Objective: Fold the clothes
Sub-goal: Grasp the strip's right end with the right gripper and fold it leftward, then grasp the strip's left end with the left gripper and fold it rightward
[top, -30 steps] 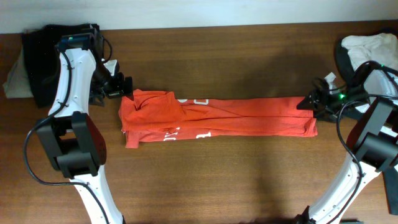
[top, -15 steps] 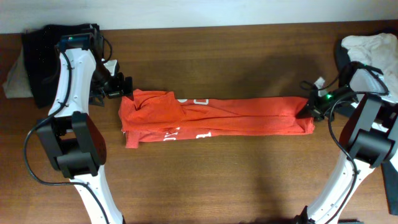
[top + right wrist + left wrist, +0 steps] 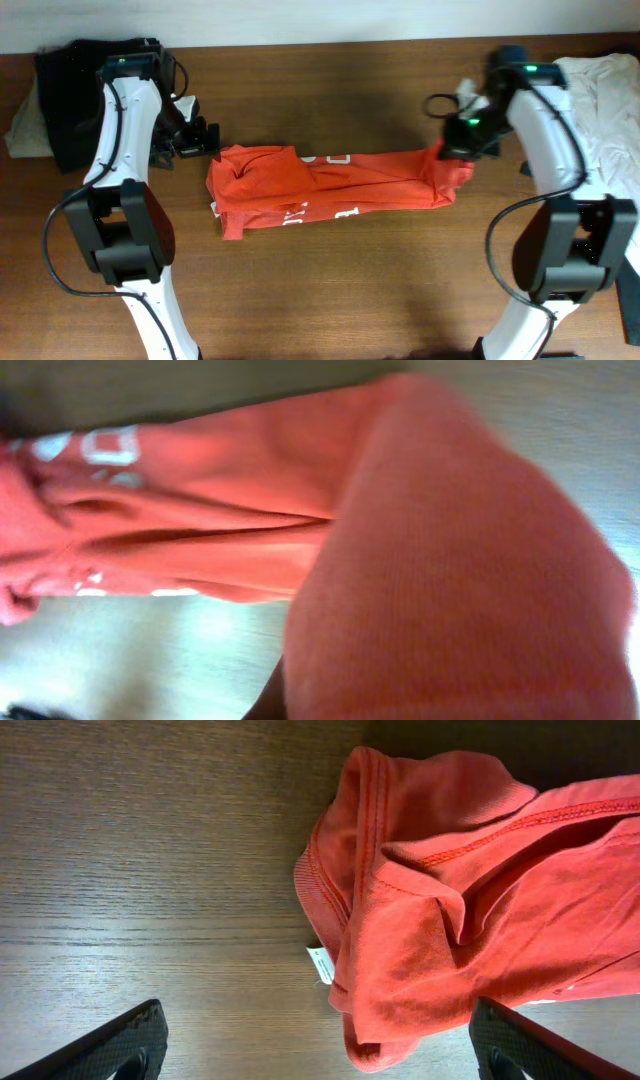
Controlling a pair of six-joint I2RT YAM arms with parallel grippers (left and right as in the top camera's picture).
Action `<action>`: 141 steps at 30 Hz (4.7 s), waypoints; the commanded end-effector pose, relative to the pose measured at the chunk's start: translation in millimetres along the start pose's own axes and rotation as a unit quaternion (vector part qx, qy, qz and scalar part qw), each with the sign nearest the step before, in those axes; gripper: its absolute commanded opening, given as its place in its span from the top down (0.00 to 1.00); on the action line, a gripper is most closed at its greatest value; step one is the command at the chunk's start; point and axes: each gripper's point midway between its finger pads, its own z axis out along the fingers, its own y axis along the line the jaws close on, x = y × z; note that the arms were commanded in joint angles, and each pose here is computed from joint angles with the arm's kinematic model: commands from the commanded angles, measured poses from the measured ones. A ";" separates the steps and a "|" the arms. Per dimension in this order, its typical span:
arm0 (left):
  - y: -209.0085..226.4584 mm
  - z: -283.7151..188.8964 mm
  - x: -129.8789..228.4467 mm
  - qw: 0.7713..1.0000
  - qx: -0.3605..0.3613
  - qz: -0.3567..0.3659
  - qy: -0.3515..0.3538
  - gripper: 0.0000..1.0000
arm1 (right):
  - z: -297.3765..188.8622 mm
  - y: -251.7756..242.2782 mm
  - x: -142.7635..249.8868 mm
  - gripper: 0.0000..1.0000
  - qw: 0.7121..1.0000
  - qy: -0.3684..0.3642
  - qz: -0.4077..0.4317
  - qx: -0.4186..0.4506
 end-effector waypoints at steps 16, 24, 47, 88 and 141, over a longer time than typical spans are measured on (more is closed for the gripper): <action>-6.2 -14.0 -1.2 1.000 0.002 0.005 -0.019 0.04 | 80.9 118.6 26.2 0.84 0.992 0.035 -0.122 0.006; -6.2 -14.0 -1.1 1.000 0.002 0.005 -0.019 0.04 | 90.1 123.3 25.1 0.62 0.992 0.035 -0.120 0.006; -42.5 44.5 13.7 0.992 0.123 0.002 0.022 0.01 | -35.9 -152.3 -23.9 0.01 0.973 -0.062 0.222 -0.011; 3.6 -51.7 -10.7 0.996 0.061 -0.049 -0.052 0.99 | -45.5 -181.4 -17.2 0.01 0.964 -0.074 0.254 -0.004; -207.2 -42.2 30.3 0.975 0.077 0.198 -0.058 0.19 | -45.5 -181.4 -17.2 0.02 0.964 -0.074 0.254 -0.004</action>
